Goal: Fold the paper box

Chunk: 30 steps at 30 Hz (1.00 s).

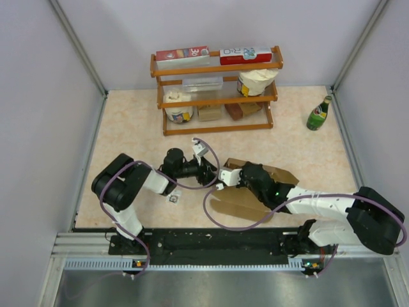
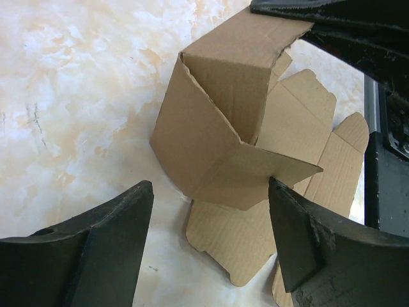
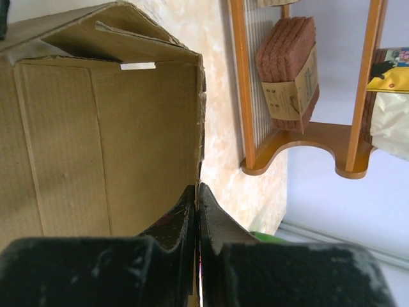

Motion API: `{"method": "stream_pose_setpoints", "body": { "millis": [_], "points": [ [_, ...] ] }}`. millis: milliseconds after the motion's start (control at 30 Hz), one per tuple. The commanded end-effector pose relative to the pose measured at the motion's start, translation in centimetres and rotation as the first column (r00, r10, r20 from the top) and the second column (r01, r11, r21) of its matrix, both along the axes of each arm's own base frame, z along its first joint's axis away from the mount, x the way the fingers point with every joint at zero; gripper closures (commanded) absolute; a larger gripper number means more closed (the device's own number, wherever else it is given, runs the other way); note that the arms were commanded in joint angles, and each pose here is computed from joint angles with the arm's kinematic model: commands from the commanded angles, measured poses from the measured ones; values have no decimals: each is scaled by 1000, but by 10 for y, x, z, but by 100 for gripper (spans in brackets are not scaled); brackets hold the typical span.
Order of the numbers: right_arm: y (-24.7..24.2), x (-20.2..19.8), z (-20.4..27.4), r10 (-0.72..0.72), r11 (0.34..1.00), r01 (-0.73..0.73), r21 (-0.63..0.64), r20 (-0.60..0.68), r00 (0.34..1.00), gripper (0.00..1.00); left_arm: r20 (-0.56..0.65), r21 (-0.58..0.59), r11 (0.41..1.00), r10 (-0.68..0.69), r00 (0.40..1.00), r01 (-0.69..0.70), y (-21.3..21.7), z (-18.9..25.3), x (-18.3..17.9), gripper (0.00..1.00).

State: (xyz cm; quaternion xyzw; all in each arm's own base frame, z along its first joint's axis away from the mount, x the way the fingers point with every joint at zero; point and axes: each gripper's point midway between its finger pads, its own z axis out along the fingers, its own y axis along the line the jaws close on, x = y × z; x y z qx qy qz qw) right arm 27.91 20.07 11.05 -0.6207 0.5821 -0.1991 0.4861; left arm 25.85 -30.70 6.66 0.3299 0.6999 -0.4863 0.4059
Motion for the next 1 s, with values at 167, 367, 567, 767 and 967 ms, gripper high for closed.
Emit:
{"method": "stream_pose_setpoints", "body": {
  "millis": [167, 367, 567, 767, 967],
  "points": [
    [10, 3, 15, 0, 1000, 0, -2, 138, 990, 100, 95, -27, 1000, -3, 995, 5, -10, 19, 19, 23],
    [12, 3, 17, -5, 1000, 12, -28, 211, 977, 100, 87, -9, 1000, 1, 996, 0, -8, 12, 19, 23],
    [12, 1, 12, -9, 997, 31, -77, 275, 961, 100, 89, -8, 1000, 23, 996, -22, -7, 10, 14, 22],
    [16, -1, 16, -20, 997, 45, -69, 321, 947, 98, 98, 2, 997, 71, 993, -72, -10, 6, 11, 21],
    [15, -6, 13, -19, 996, 46, -75, 324, 946, 93, 119, 14, 988, 154, 981, -157, -10, 2, 15, 19]
  ]
}}
